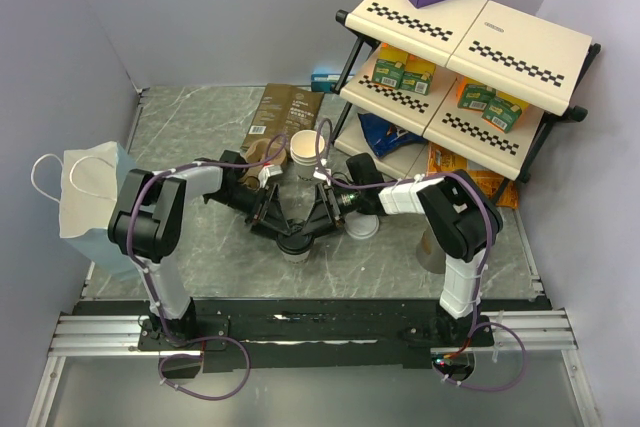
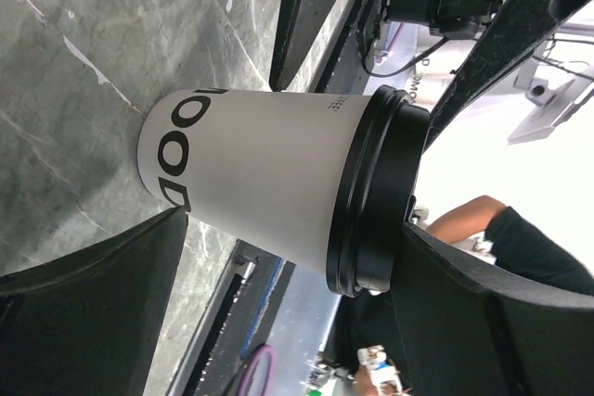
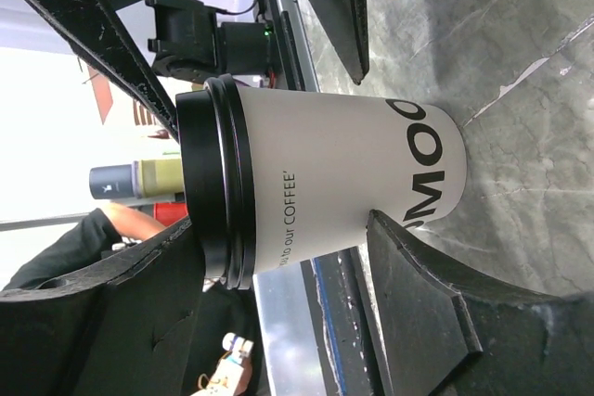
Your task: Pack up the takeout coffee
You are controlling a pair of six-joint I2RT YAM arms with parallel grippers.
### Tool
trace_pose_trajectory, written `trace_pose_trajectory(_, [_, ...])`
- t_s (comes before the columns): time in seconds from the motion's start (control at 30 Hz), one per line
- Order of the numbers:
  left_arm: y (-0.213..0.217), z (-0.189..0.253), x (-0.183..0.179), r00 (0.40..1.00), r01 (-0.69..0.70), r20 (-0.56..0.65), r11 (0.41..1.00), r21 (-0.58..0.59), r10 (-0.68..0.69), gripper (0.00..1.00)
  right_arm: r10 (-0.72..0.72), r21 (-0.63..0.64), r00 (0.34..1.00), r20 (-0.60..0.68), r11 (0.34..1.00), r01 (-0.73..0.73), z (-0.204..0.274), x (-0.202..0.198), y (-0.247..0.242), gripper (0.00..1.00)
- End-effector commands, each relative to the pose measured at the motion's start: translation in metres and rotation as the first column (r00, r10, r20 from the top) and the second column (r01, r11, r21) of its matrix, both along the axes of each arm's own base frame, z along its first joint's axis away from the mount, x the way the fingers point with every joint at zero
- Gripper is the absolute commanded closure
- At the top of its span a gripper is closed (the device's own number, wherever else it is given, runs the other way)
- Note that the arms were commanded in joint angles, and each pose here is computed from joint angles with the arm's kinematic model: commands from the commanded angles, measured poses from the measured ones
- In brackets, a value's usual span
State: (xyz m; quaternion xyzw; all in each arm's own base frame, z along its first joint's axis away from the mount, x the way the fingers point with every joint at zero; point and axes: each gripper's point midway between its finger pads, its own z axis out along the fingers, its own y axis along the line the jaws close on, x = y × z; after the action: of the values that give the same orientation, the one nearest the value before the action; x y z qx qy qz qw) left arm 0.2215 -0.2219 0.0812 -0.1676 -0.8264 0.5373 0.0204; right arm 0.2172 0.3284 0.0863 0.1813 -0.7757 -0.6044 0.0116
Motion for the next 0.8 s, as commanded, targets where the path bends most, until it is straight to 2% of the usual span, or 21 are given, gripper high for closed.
trace_pose_trajectory(0.0, [0.018,-0.048,0.019,0.995,-0.035,0.099,0.982,0.186,0.017,0.1,-0.105,-0.245,0.994,-0.04,0.965,0.092,-0.073,-0.008,-0.015,0.33])
trace_pose_trajectory(0.07, [0.018,-0.046,0.018,0.995,-0.03,0.103,0.984,0.178,0.011,0.1,-0.07,-0.216,0.998,0.002,0.974,0.069,-0.064,-0.008,-0.009,0.33])
trace_pose_trajectory(0.23, [0.01,-0.004,0.026,0.97,-0.011,0.243,0.999,0.038,0.002,0.04,-0.034,-0.036,0.968,0.249,0.998,0.045,0.004,0.009,0.004,0.25])
trace_pose_trajectory(0.33, [0.005,0.032,0.035,0.931,0.002,0.365,0.999,-0.039,0.012,0.01,-0.026,0.019,0.931,0.363,1.0,0.02,0.036,0.012,0.005,0.14])
trace_pose_trajectory(0.4, [0.003,0.054,0.042,0.896,0.006,0.444,0.998,-0.068,0.025,0.01,-0.019,0.029,0.906,0.424,1.0,0.007,0.047,0.013,0.004,0.0])
trace_pose_trajectory(0.63, [0.006,0.081,0.04,0.851,0.046,0.524,0.997,-0.053,-0.012,0.01,0.008,0.013,0.873,0.487,1.0,-0.017,0.074,0.018,0.002,0.0])
trace_pose_trajectory(0.73, [0.007,0.096,0.033,0.785,0.08,0.617,0.997,-0.021,-0.05,0.01,0.04,0.004,0.826,0.562,0.999,-0.051,0.095,0.015,-0.004,0.0])
trace_pose_trajectory(0.77, [0.006,0.095,0.028,0.752,0.102,0.653,0.994,0.028,-0.095,0.01,0.066,-0.034,0.798,0.599,0.998,-0.057,0.099,0.011,-0.012,0.0])
